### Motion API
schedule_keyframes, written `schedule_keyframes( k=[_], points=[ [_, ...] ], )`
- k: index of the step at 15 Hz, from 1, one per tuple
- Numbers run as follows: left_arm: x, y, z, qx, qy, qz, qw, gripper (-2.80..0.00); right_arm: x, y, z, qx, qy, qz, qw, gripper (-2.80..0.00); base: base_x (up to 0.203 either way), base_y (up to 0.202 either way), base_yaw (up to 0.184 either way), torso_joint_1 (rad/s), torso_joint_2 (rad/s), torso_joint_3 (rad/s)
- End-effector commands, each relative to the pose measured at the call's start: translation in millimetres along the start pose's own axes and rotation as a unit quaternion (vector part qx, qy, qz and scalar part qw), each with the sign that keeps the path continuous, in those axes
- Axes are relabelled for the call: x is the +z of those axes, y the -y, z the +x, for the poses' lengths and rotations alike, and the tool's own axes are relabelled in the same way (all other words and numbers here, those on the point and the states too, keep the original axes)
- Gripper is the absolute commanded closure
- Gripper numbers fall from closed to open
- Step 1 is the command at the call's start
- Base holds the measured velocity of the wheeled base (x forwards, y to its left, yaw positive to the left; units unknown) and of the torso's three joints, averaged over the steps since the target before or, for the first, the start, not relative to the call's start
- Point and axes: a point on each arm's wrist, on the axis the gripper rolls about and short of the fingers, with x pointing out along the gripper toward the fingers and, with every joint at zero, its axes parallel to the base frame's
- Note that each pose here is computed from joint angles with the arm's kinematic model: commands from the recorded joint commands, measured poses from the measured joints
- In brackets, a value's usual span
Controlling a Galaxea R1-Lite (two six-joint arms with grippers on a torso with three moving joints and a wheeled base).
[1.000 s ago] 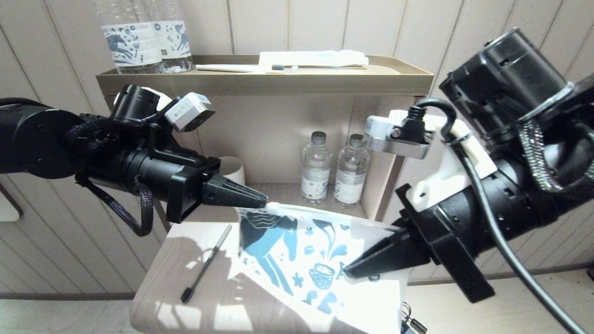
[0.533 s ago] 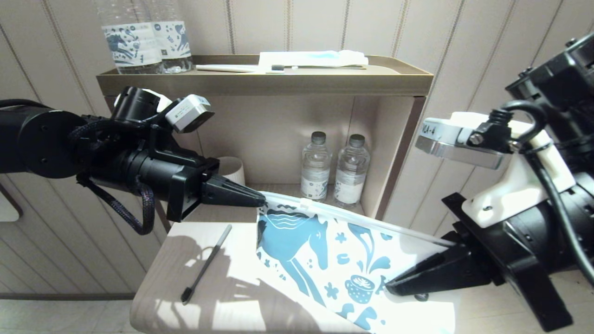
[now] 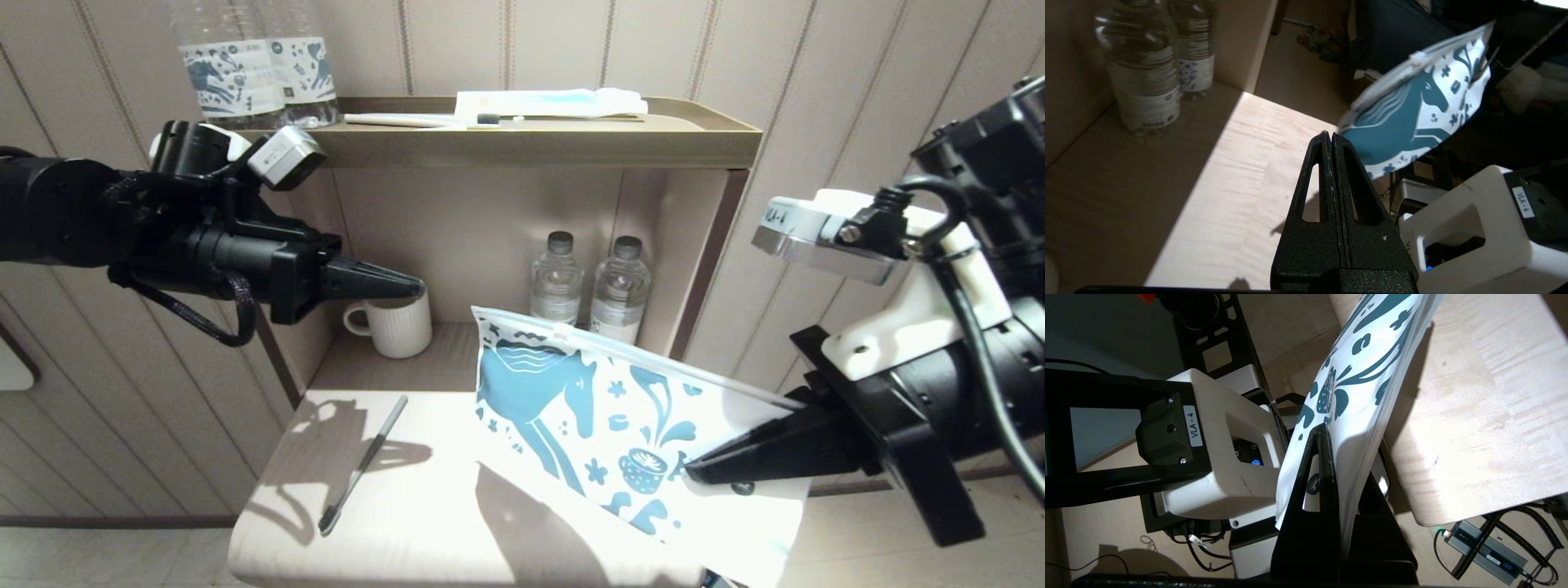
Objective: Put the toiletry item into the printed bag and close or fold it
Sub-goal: Open the storage bag
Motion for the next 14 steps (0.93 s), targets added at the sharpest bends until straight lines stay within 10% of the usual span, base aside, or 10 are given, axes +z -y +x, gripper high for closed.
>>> schedule_keyframes(
  k=[1,14],
  points=[
    [-4,-23.5,-13,0.02,0.006,-0.017,0.9996,0.0,-1,-1,-1,0.002,0.001,-0.001,1.0,0.0,0.0,0.0,0.0,0.0,0.0,0.0],
    [-33,19.9,40,-0.075,-0.068,-0.121,0.9874,0.0,-12,4,13,0.005,0.0,-0.013,1.0,0.0,0.0,0.0,0.0,0.0,0.0,0.0]
  ],
)
